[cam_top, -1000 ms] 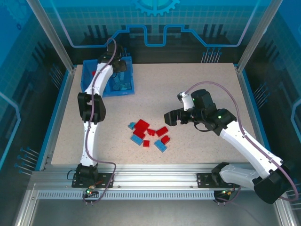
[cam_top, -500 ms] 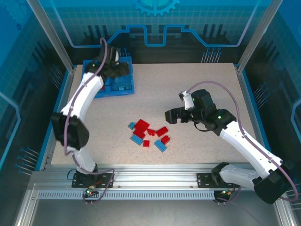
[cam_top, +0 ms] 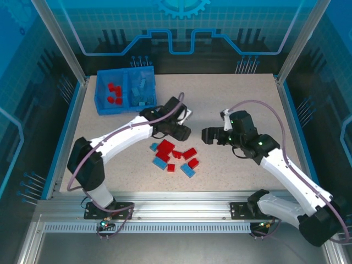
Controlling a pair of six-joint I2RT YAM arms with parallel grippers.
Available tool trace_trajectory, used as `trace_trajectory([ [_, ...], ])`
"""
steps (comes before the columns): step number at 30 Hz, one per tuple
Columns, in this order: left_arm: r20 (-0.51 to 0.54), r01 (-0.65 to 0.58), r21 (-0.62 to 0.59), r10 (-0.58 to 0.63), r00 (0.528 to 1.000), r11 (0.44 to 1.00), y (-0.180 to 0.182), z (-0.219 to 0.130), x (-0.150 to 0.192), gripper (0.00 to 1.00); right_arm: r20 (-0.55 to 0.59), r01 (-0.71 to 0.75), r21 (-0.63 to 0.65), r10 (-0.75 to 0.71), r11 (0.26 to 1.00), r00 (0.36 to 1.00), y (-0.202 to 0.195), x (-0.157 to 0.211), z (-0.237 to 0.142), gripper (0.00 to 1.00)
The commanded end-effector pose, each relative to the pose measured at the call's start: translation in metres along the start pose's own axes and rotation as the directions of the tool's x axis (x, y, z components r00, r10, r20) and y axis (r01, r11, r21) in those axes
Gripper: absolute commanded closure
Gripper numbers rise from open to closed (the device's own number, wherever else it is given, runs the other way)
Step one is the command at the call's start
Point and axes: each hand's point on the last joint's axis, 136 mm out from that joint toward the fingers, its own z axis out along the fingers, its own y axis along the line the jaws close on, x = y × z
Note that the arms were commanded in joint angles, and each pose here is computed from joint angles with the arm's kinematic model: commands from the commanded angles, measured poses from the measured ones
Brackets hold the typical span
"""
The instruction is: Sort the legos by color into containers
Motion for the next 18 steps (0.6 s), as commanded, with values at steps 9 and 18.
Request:
trace_trajectory([
  [9,-0.191,-0.199,0.127,0.221,0.956,0.972,-0.045,0.079,0.039,0.37,0.122,-0.122,0.156,0.103,0.98,0.987,-0.052,0.015,-0.037,0.0],
  [18,-0.25,-0.196,0.136,0.225,0.942,0.971,-0.044,0.109,0.051,0.37,0.096,-0.123,0.133,0.111,0.983,0.989,-0.047,0.016,-0.032,0.0],
])
